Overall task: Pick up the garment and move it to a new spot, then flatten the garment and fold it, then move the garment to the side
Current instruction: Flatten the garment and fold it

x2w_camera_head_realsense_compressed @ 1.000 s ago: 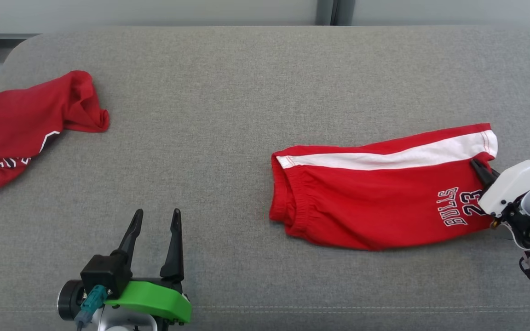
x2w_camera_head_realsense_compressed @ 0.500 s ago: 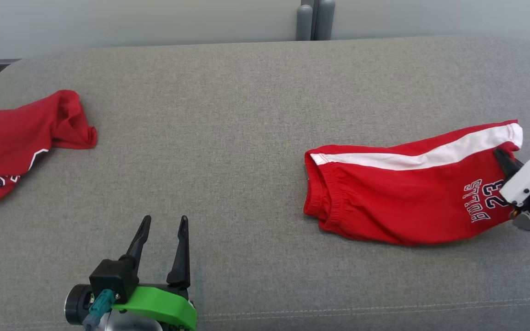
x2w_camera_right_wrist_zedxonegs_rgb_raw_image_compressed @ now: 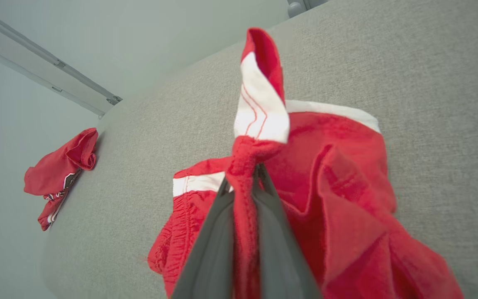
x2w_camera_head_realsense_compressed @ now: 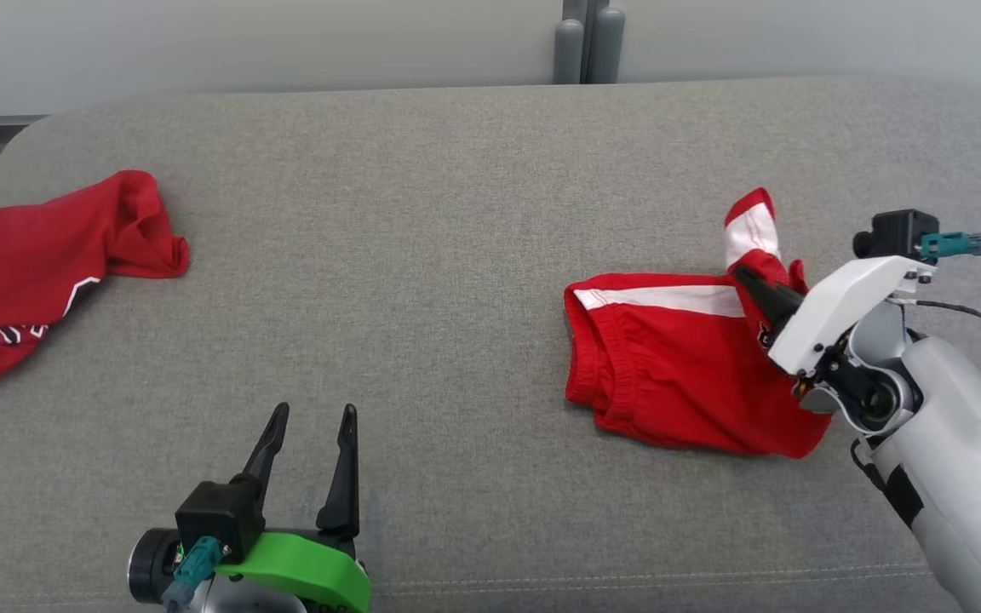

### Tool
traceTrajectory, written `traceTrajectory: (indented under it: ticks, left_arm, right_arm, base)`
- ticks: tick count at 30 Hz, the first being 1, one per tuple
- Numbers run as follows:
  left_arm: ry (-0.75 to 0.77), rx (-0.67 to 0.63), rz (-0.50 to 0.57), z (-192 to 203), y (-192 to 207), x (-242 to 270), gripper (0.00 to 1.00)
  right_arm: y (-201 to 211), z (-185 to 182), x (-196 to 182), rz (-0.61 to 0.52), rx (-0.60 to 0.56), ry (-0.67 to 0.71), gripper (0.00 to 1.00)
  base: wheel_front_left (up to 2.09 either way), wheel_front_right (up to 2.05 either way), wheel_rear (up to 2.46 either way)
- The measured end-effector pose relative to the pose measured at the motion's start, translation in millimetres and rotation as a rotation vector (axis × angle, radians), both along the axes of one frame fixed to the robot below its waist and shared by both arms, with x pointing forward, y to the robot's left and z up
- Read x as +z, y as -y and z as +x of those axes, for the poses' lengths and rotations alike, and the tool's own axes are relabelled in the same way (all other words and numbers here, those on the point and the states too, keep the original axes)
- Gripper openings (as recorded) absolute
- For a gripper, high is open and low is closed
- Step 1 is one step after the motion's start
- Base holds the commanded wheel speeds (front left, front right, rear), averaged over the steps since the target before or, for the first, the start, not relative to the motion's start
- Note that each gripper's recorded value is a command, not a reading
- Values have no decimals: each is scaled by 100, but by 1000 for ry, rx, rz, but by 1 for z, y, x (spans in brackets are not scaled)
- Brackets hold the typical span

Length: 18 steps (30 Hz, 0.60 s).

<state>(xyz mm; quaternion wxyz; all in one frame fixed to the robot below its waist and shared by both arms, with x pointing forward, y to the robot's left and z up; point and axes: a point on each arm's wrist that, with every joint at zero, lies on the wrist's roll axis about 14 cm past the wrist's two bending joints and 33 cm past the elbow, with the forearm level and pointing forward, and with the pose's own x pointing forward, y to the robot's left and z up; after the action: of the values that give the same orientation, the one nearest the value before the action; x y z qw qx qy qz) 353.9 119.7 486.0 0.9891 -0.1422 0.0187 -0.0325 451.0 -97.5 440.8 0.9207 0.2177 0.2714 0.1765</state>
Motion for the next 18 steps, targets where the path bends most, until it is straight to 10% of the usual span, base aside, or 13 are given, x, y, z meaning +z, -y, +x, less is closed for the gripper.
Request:
traceTrajectory:
  ticks: [18]
  left_arm:
    - [0, 22, -2, -3, -6, 1, 100]
  right_arm:
    - [-73, -30, -16, -24, 185, -69, 0]
  base:
    - [0, 0, 0]
